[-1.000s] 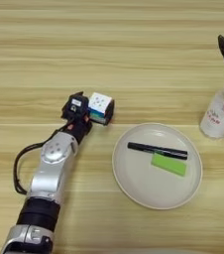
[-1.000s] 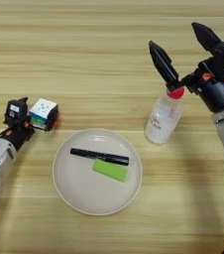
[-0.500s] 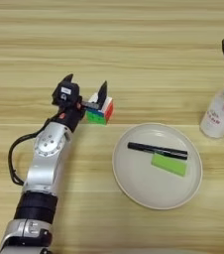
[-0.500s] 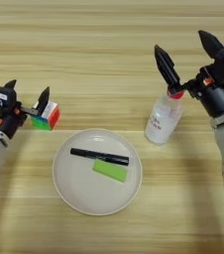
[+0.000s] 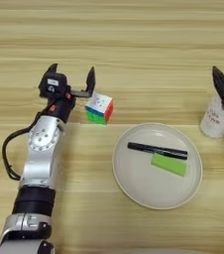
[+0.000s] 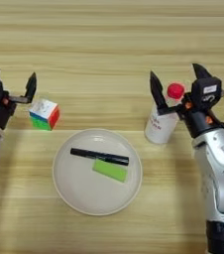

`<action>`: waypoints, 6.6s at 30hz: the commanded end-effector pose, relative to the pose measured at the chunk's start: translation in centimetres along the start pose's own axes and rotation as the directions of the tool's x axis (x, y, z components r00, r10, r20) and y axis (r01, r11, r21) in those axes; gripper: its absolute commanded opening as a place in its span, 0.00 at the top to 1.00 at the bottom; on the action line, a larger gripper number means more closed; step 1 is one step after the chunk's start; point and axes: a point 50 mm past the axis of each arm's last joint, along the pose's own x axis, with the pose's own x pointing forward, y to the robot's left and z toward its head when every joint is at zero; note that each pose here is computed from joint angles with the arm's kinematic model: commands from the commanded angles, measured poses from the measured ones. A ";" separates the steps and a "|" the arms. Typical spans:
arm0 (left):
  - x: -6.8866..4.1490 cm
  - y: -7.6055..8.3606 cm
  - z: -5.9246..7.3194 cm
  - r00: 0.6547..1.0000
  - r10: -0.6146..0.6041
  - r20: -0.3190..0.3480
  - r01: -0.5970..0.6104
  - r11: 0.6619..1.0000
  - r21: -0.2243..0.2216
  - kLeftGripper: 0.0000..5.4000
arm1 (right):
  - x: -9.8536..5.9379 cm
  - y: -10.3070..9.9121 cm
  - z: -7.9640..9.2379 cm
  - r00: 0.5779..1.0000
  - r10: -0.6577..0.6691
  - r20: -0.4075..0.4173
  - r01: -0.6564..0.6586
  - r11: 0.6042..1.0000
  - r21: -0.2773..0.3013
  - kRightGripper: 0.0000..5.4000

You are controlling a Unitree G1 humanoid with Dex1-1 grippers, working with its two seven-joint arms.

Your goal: Move the objects on the table

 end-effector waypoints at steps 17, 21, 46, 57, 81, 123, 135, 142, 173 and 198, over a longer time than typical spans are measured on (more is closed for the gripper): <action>0.7 1.0 1.0 0.998 0.030 0.051 -0.031 0.999 0.031 0.01 | -1.4 0.6 -4.1 0.986 -0.036 -0.162 0.044 0.998 0.044 0.00; 0.7 1.2 1.1 0.998 0.031 0.055 -0.033 0.999 0.033 0.00 | -1.8 0.8 -4.8 0.981 -0.034 -0.189 0.044 0.998 0.050 0.07; 0.9 1.0 1.3 0.997 0.030 0.065 -0.032 0.999 0.033 0.00 | -2.1 0.7 -5.9 0.969 -0.029 -0.247 0.040 0.998 0.042 0.41; 0.9 0.8 1.3 0.997 0.028 0.069 -0.030 0.999 0.031 0.00 | -0.6 0.2 -4.1 0.983 -0.010 -0.184 0.013 1.000 0.015 0.41; 0.5 0.6 1.3 0.997 0.029 0.069 -0.031 0.999 0.031 0.00 | 4.7 4.6 -1.8 0.984 0.159 -0.079 -0.156 0.987 0.034 0.42; 0.5 0.6 1.5 0.997 0.030 0.075 -0.032 0.999 0.033 0.00 | 4.3 7.9 -5.7 0.970 0.193 -0.149 -0.176 0.977 0.120 0.42; 0.5 0.6 1.5 0.997 0.029 0.074 -0.031 0.999 0.033 0.00 | 4.2 7.8 -5.8 0.970 0.186 -0.157 -0.167 0.978 0.124 0.12; 0.6 0.6 1.4 0.997 0.027 0.073 -0.029 0.999 0.034 0.00 | 4.3 7.7 -5.8 0.971 0.184 -0.156 -0.165 0.979 0.123 0.00; 0.6 0.6 1.4 0.997 0.026 0.071 -0.029 0.999 0.037 0.00 | 4.5 7.1 -0.7 0.982 0.182 0.044 -0.183 0.983 0.025 0.00; -1.0 -1.8 -0.6 0.986 -0.137 -0.095 0.134 0.990 -0.039 0.00 | -0.1 6.1 2.9 0.863 0.502 0.057 -0.505 0.861 0.059 0.00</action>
